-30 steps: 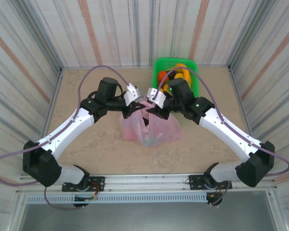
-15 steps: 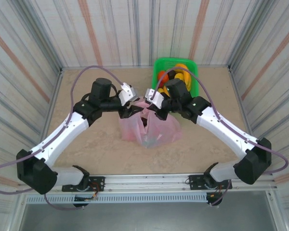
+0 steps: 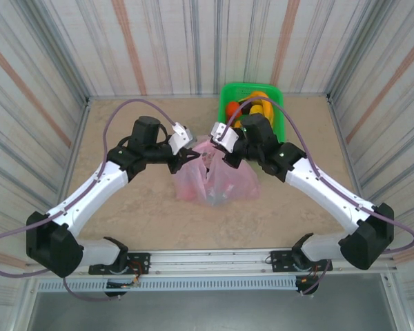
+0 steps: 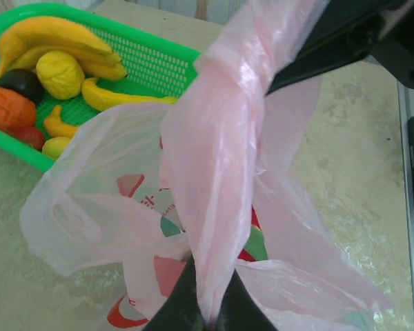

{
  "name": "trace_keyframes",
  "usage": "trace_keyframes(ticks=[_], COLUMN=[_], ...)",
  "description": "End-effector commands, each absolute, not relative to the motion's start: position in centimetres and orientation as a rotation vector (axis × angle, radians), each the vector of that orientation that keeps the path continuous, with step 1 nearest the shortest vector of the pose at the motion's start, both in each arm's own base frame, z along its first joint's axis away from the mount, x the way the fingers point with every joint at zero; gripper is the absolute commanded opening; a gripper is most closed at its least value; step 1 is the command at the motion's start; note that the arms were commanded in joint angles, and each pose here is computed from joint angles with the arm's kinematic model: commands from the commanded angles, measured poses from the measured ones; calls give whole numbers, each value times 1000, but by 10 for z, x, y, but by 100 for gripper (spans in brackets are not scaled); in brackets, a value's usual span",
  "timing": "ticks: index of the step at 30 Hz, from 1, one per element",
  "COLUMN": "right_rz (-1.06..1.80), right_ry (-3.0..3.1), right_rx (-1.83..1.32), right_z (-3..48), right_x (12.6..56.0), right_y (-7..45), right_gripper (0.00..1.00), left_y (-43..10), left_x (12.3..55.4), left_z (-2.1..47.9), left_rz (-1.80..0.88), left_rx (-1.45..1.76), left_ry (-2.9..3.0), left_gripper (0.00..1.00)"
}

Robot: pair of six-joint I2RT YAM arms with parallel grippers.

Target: Place the fake fruits into the plastic bag and tie a complex knot

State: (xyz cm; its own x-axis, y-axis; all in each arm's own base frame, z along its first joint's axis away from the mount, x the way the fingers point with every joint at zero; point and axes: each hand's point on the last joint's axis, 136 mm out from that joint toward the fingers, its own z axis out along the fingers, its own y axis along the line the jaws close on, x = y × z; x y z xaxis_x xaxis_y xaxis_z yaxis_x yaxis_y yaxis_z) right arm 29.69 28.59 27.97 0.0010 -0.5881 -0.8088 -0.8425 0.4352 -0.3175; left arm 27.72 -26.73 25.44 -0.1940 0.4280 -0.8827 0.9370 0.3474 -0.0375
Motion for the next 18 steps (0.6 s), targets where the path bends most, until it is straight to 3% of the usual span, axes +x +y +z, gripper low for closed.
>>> trace_keyframes(ticks=[1,9,18], right_rz=[219,222,438], right_ry=[1602,1517,1479], right_rx=[-1148,-1049,-948], right_z=[308,317,333], right_x=[311,321,313], right_y=[278,285,282], right_gripper=[0,0,0], left_y=[-271,-279,-278], left_x=[267,254,257], left_z=[266,284,288], left_rz=[-854,-1001,-992], left_rx=[1205,1172,1152], left_ry=[1763,1714,1719], left_gripper=[2,0,0])
